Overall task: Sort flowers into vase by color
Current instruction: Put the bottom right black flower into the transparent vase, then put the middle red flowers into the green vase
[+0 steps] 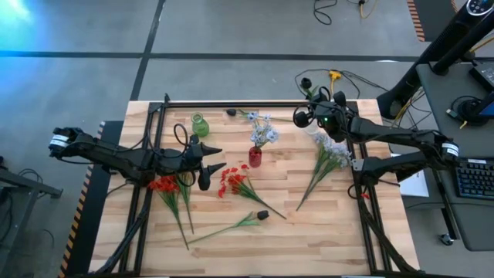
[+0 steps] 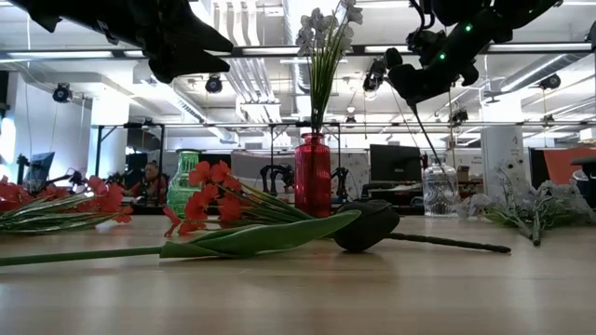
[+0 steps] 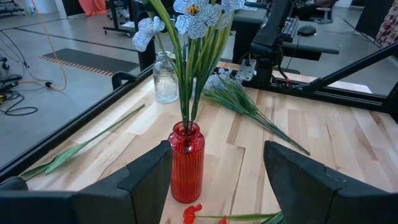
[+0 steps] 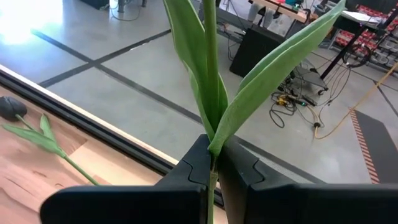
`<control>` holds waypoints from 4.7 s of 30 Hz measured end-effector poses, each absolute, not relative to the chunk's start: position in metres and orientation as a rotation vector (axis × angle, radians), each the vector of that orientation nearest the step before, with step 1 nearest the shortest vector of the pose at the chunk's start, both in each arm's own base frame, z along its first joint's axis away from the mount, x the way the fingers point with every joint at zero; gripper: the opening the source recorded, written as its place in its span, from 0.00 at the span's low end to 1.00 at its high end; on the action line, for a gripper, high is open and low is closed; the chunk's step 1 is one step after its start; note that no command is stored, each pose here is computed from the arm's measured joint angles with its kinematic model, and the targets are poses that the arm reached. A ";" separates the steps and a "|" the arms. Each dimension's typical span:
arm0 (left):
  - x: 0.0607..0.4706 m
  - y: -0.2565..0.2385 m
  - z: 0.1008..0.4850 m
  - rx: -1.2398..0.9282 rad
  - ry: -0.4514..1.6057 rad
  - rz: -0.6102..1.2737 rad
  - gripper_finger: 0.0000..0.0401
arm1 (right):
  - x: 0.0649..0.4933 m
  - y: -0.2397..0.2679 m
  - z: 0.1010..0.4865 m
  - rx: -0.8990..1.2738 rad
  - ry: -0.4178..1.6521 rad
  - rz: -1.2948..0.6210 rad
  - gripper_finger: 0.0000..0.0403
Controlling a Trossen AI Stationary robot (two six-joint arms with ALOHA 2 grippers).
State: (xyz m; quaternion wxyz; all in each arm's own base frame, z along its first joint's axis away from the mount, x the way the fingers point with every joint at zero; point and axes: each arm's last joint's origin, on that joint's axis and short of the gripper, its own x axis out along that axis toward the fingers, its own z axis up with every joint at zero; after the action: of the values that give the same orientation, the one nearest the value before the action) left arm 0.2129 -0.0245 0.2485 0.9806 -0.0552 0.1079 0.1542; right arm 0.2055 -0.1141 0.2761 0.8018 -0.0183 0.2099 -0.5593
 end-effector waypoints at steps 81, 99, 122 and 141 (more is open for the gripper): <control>0.213 -0.028 0.247 -0.293 0.224 0.247 0.59 | 0.167 -0.071 0.317 0.273 0.444 -1.124 0.49; 0.230 -0.095 0.249 -0.624 0.396 0.182 0.59 | 0.167 -0.023 0.333 0.368 0.539 -0.840 0.49; 0.236 -0.164 0.245 -0.572 1.103 0.819 0.59 | 0.161 -0.005 0.332 0.359 0.625 -0.786 0.49; 0.221 -0.194 0.222 -0.757 1.126 0.987 0.59 | 0.163 -0.005 0.331 0.319 0.640 -0.785 0.49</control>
State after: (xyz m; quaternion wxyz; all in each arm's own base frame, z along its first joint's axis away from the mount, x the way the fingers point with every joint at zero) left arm 0.2208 -0.1943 0.2224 0.6682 -0.3356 0.4994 0.4376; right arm 0.1631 -0.0054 0.3313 0.8624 0.1522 0.3053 -0.3741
